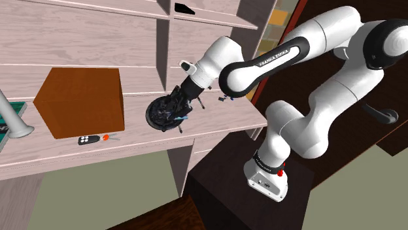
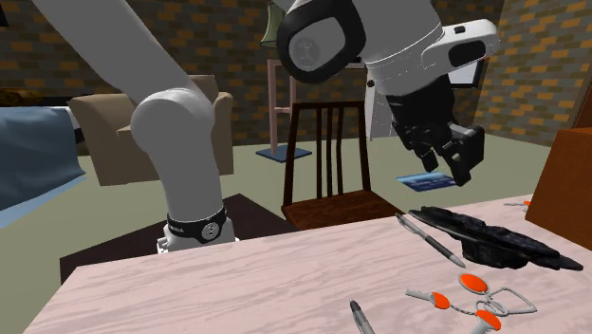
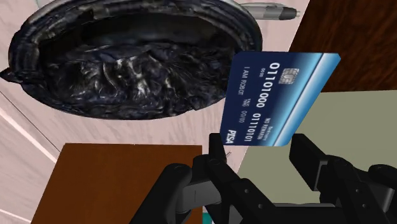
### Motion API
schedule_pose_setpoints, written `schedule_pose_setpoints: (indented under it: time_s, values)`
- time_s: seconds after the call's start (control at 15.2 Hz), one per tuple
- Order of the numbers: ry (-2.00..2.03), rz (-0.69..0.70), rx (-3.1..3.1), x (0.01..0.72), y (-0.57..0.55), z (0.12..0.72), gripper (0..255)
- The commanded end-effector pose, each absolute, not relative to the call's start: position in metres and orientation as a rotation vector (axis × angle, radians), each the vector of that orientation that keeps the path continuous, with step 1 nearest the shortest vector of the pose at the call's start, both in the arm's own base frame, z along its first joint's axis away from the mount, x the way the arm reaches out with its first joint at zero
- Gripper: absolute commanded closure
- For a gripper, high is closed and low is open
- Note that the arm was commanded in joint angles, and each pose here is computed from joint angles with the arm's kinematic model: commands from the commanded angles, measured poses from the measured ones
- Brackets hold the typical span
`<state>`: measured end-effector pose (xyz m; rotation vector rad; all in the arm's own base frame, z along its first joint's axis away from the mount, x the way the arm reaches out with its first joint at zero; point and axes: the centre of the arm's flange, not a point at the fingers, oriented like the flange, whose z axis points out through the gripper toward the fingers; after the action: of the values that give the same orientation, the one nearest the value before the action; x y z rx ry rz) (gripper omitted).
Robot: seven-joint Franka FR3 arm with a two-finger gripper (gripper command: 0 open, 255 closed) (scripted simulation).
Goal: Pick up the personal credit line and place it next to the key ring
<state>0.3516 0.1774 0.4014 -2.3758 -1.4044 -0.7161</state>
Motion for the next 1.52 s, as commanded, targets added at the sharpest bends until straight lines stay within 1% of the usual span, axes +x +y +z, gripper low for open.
schedule_pose_setpoints:
  time_s: [0.0, 0.4, 1.25, 1.45]
  values:
    - [-1.404, -0.717, -2.376, 0.358, 0.204, 0.401, 255]
    - [-1.404, -0.717, -2.376, 0.382, 0.279, 0.402, 255]
    - [-1.404, -0.717, -2.376, 0.382, 0.279, 0.333, 255]
    - [-1.404, -0.717, -2.376, 0.382, 0.279, 0.330, 255]
